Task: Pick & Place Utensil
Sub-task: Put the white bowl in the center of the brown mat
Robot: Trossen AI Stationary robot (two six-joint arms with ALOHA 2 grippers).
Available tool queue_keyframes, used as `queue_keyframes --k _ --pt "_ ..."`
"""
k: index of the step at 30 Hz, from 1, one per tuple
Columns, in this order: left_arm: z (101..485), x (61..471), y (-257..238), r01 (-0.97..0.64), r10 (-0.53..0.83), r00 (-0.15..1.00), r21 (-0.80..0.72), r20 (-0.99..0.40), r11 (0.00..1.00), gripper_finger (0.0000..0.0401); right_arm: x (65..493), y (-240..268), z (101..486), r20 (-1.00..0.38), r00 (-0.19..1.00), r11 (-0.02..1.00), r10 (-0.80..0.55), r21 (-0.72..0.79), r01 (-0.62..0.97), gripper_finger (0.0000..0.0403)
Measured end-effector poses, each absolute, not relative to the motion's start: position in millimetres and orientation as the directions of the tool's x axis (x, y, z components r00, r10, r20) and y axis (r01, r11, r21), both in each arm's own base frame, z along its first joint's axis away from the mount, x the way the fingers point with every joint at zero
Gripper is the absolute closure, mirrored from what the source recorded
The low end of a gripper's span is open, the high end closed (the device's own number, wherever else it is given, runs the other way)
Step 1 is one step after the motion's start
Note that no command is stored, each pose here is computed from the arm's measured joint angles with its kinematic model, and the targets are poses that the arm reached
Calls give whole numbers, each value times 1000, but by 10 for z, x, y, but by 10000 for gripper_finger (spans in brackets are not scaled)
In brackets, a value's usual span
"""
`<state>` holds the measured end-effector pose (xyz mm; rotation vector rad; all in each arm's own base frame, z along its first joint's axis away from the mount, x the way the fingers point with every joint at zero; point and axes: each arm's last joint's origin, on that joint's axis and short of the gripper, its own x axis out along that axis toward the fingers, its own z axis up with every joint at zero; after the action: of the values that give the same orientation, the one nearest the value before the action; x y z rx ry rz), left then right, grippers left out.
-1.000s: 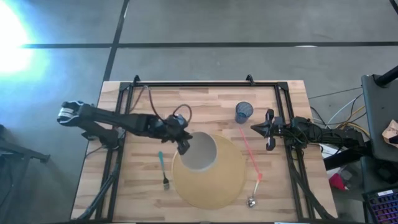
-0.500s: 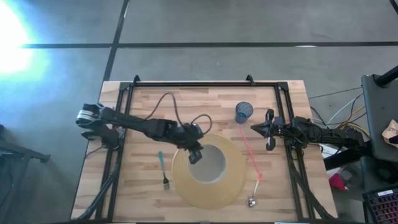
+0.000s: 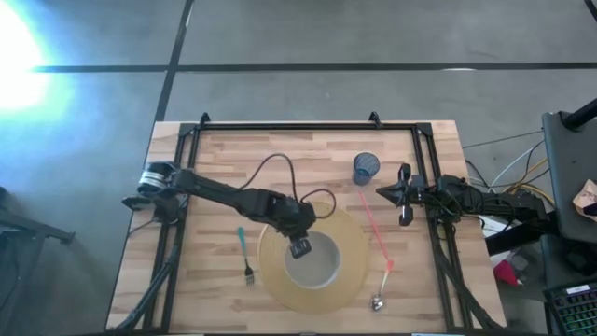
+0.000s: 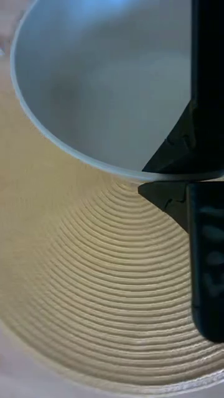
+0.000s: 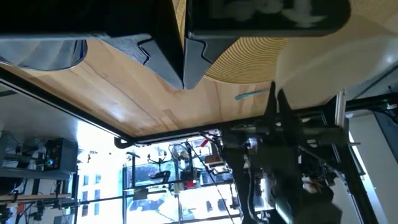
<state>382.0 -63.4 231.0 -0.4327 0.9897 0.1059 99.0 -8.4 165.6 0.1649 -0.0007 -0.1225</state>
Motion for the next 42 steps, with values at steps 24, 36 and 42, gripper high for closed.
queue_keyframes --k 24,36,42 --pt "2068 3877 -776 -264 -121 540 -303 -833 916 397 990 -85 1656 -9 993 979 -122 164 122 394" --pt "1981 3869 -769 -256 -107 565 -297 -818 920 391 990 -85 1656 -9 993 979 -122 164 122 394" --pt "1981 3869 -769 -255 -107 565 -297 -818 920 388 990 -84 1655 -10 993 979 -121 164 121 394"
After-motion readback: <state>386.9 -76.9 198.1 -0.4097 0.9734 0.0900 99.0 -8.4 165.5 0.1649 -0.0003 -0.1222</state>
